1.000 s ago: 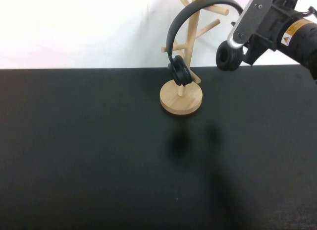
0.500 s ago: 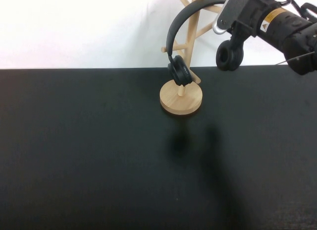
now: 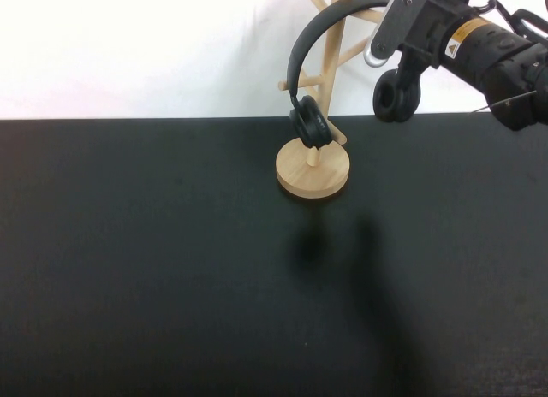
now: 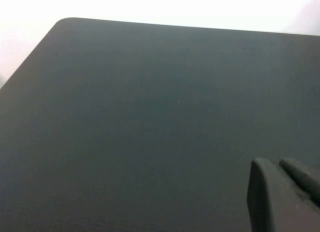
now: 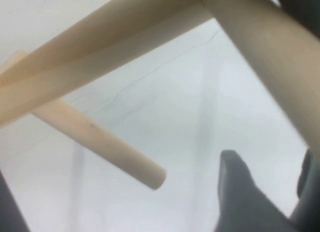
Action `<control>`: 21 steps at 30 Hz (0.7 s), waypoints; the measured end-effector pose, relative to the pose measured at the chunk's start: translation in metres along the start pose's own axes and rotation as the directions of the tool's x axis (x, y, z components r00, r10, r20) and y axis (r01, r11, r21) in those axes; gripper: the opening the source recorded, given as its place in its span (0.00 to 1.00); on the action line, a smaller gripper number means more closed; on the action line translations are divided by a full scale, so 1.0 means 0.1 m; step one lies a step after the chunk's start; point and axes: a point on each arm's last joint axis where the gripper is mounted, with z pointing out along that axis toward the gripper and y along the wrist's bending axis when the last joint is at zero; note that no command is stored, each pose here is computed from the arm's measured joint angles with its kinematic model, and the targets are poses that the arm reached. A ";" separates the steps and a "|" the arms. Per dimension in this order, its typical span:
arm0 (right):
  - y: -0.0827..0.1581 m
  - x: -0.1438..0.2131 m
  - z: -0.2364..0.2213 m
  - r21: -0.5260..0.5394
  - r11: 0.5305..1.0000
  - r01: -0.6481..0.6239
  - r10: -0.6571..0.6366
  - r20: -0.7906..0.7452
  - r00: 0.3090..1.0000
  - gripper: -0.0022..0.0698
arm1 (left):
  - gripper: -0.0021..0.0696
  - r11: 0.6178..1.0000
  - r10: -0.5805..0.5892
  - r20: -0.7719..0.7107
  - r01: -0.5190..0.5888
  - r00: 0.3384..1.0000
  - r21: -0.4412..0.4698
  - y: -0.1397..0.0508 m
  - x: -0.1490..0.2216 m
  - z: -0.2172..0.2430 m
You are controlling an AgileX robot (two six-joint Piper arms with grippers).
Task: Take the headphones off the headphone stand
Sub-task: Pick up the headphones from the headphone stand
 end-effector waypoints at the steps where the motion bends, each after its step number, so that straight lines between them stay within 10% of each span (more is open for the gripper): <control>1: 0.00 0.00 0.00 0.004 1.000 0.000 0.000 0.004 1.000 0.32 | 0.02 1.000 0.000 0.000 0.000 1.000 0.000 0.00 0.00 0.00; 21: -0.02 -0.02 0.00 0.016 1.000 0.000 0.000 0.015 1.000 0.02 | 0.02 1.000 0.000 0.000 0.000 1.000 0.000 0.00 0.00 0.00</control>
